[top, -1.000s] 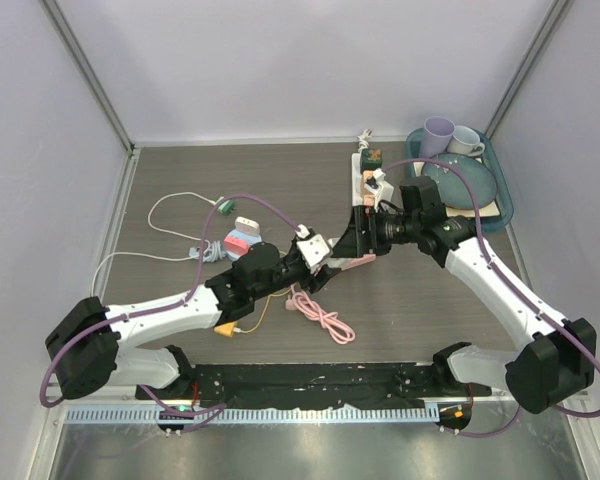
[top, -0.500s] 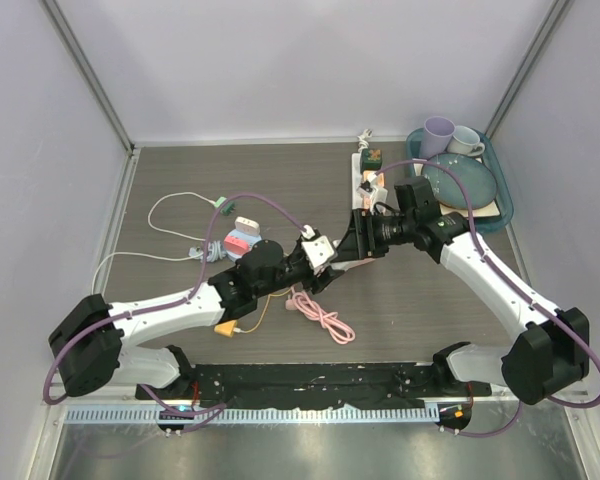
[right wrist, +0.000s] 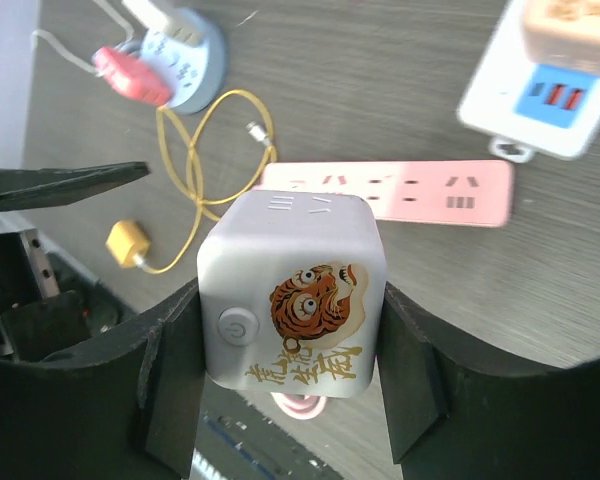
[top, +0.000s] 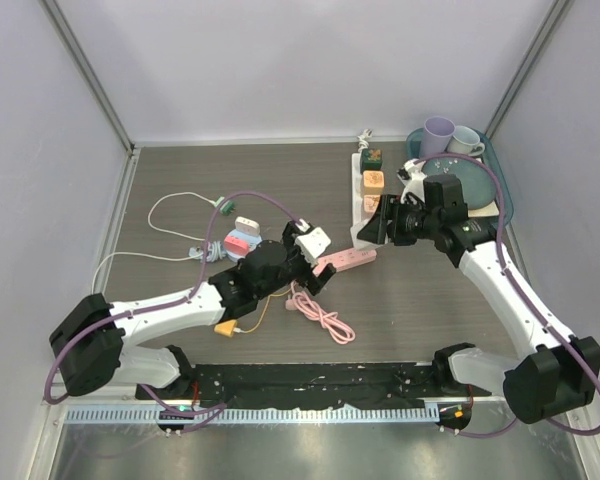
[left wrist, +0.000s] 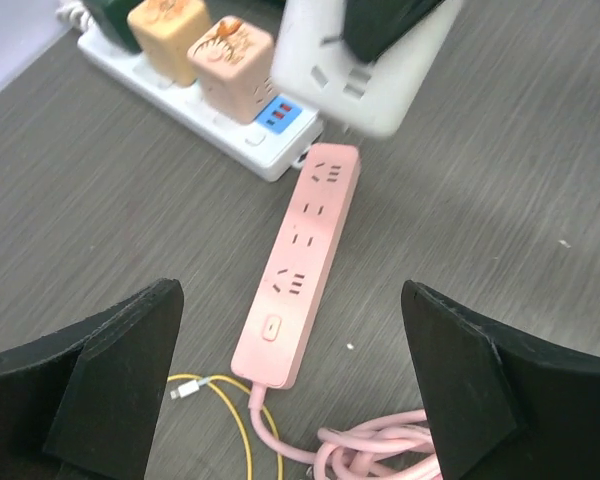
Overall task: Insert the plug
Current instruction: Pick up the plug from the center of the board, then adjust the socket at the center of the board.
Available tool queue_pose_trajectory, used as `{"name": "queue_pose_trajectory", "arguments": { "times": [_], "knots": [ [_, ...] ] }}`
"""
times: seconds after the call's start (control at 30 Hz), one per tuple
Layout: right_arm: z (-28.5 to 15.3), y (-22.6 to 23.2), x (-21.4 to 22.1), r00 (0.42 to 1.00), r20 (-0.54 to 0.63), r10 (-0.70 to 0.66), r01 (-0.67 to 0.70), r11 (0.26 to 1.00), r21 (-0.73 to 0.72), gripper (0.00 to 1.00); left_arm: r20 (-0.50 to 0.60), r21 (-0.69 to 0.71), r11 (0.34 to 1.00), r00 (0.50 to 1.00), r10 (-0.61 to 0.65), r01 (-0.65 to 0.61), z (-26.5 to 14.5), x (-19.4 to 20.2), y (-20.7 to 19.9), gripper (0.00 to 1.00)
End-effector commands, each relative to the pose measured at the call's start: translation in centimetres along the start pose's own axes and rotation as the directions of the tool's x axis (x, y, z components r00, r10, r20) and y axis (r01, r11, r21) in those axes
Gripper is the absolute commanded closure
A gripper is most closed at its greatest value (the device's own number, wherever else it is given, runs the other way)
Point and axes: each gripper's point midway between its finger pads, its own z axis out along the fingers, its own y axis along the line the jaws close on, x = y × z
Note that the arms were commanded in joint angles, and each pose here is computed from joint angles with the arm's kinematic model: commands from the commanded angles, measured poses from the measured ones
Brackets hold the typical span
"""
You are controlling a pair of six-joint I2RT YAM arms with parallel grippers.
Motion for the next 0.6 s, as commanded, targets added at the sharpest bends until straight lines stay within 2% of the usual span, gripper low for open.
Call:
{"name": "queue_pose_trajectory", "arguments": {
  "times": [0.0, 0.27, 0.4, 0.43, 0.47, 0.5, 0.53, 0.57],
  "knots": [
    [-1.4, -2.3, -1.8, 0.991, 0.127, -0.037, 0.017, 0.988, 0.154, 0.99, -0.064, -0.097, 0.995, 0.998, -0.026, 0.020, 0.6, 0.5, 1.9, 0.05],
    [-2.4, -4.6, -1.6, 0.984, 0.170, -0.060, 0.011, 0.960, 0.280, 0.99, -0.305, -0.083, 0.996, 0.952, -0.010, -0.016, 2.3, 5.3, 3.1, 0.05],
    [-2.9, -5.0, -1.8, 0.979, 0.193, -0.071, 0.008, 0.951, 0.310, 0.99, -0.367, -0.167, 0.986, 0.927, -0.078, 0.017, 2.6, 5.2, 4.2, 0.05],
    [-3.0, -5.2, -1.7, 0.978, 0.195, -0.073, 0.008, 0.948, 0.317, 0.99, -0.372, -0.235, 0.968, 0.912, -0.174, 0.089, 2.5, 5.5, 4.4, 0.06],
    [-3.1, -5.3, -1.8, 0.977, 0.198, -0.075, 0.007, 0.946, 0.324, 0.99, -0.416, -0.275, 0.956, 0.884, -0.213, 0.101, 1.7, 6.5, 4.6, 0.07],
    [-3.1, -5.4, -1.8, 0.977, 0.201, -0.076, 0.005, 0.943, 0.332, 0.99, -0.410, -0.319, 0.938, 0.872, -0.267, 0.137, 1.6, 6.0, 4.8, 0.09],
    [-3.2, -5.5, -1.7, 0.977, 0.200, -0.076, 0.005, 0.942, 0.335, 0.99, -0.393, -0.409, 0.890, 0.841, -0.371, 0.201, 1.1, 6.4, 5.1, 0.09],
    [-3.1, -5.6, -1.7, 0.977, 0.199, -0.076, 0.004, 0.942, 0.337, 0.99, -0.450, -0.455, 0.866, 0.785, -0.426, 0.208, -0.2, 8.0, 4.8, 0.10]
  ]
}}
